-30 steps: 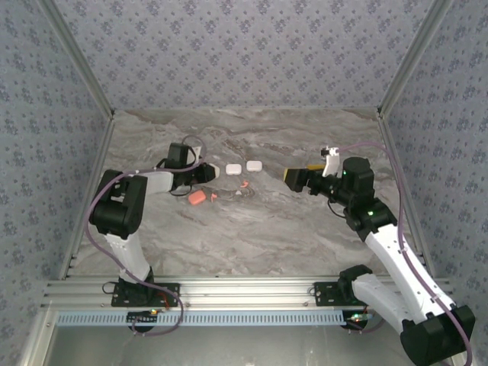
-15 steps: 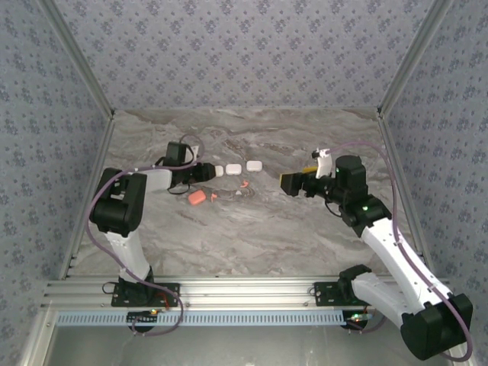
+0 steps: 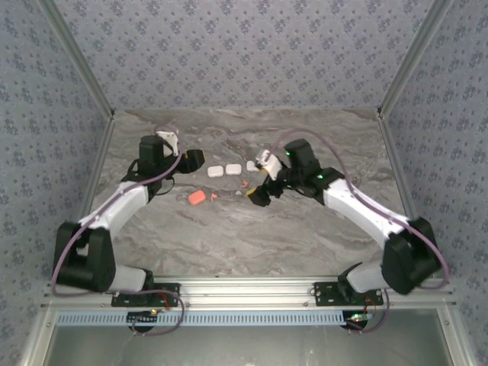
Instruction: Insert wireless bluetooth earbuds into charging case
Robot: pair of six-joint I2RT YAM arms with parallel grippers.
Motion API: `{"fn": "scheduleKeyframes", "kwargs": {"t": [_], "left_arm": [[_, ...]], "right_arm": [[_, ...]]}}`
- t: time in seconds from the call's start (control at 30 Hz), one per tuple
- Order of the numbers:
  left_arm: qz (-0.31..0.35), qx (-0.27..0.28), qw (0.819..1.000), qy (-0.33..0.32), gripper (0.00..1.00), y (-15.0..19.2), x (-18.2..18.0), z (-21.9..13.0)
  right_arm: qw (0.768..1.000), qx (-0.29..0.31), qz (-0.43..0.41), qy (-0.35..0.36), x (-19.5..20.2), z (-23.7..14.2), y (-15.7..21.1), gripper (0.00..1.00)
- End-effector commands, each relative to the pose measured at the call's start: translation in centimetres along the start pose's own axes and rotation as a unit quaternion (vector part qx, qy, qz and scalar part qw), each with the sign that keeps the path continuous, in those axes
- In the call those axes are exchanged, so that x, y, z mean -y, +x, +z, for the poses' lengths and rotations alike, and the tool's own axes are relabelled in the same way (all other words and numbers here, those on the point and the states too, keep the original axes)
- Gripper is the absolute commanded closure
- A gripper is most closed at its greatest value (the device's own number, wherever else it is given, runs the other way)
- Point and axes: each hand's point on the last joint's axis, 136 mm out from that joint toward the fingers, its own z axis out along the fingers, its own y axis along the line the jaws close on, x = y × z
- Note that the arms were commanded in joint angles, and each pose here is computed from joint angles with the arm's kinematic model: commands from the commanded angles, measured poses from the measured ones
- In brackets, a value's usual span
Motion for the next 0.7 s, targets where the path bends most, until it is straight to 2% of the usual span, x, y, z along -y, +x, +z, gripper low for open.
{"fn": "scheduleKeyframes", "kwargs": {"t": [0.0,0.13,0.27,0.5,0.67], "left_arm": [[-0.051,0.009,0.997,-0.050,0.27,1.0,-2.6,-2.8],[-0.138,0.050,0.987,-0.059,0.15,1.2,-5.2,-6.4],[-0.192,0.079,0.976,-0.065,0.08,1.5,-6.9,-8.8],[-0.225,0.092,0.962,-0.123,0.03,2.6,-9.2,-11.0],[-0.223,0.109,0.959,-0.137,0.02,2.7,-9.4,-12.1]], "right_arm": [[0.989,-0.026,-0.139,-0.042,-0.8,3.1,-0.3,0.00],[0.980,-0.020,-0.182,-0.072,-0.1,7.3,-1.7,0.00],[0.968,-0.034,-0.231,-0.093,-0.7,11.4,-1.9,0.00],[0.957,-0.067,-0.260,-0.109,-0.8,17.5,-1.5,0.00],[0.952,-0.092,-0.264,-0.122,-1.3,20.3,-0.6,0.00]]}}
